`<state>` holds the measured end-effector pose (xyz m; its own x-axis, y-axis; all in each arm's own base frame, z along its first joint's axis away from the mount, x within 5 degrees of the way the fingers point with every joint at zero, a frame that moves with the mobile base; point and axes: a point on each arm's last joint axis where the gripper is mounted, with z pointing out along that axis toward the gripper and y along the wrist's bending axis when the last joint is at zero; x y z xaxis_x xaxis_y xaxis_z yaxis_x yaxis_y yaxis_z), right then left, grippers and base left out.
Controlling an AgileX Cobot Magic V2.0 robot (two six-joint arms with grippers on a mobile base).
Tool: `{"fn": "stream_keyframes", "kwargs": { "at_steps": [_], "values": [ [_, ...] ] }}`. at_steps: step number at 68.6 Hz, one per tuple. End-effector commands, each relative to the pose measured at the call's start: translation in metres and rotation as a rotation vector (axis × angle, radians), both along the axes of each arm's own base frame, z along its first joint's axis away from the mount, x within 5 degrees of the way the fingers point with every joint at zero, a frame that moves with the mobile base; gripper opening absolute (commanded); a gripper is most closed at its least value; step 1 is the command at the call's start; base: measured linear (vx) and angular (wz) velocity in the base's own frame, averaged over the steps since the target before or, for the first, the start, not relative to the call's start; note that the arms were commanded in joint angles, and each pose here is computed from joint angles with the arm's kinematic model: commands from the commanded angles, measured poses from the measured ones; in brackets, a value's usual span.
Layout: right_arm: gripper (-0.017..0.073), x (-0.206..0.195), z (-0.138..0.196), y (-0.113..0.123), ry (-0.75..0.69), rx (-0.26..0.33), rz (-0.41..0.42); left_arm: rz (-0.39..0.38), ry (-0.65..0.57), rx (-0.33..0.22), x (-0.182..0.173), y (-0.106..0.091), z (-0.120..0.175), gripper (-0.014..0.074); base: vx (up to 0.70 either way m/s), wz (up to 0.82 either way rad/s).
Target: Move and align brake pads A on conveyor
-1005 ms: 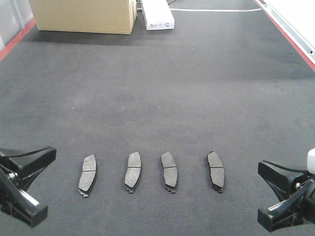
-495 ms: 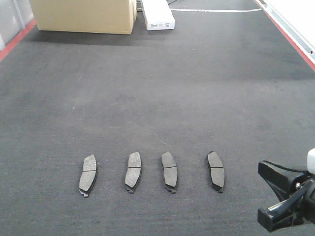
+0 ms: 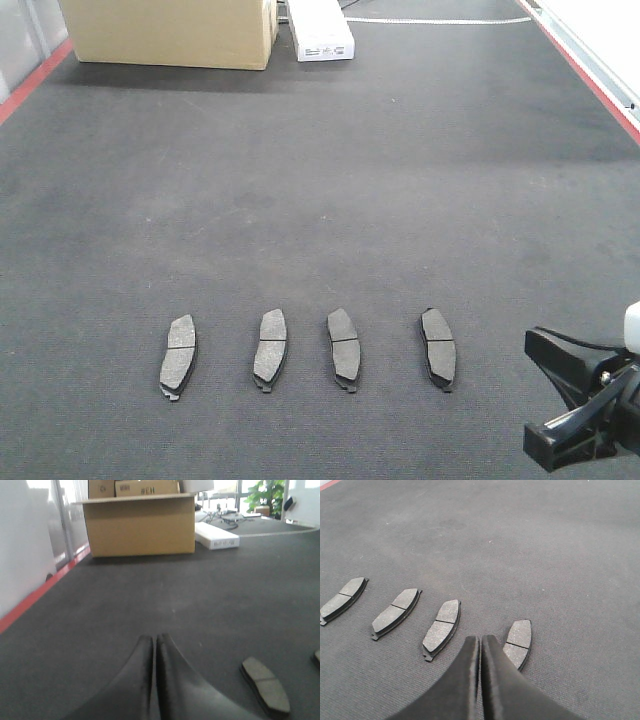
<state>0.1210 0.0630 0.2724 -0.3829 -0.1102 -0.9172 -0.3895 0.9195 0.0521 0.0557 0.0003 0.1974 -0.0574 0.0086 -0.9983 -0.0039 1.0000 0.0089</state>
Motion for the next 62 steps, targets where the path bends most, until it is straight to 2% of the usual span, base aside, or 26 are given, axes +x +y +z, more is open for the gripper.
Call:
{"fn": "stream_keyframes", "kwargs": {
  "at_steps": [1,62],
  "values": [
    [-0.001,0.0015,0.0131,0.0031,-0.077,0.023,0.032,0.0,-0.118,-0.008,-0.0007,0.0,0.0082,-0.0006,0.0,0.0],
    [-0.001,0.0015,0.0128,0.003,-0.074,0.023,0.03,0.0,-0.11,-0.008,-0.0007,0.0,0.0081,-0.0006,0.0,0.0]
  ]
}}
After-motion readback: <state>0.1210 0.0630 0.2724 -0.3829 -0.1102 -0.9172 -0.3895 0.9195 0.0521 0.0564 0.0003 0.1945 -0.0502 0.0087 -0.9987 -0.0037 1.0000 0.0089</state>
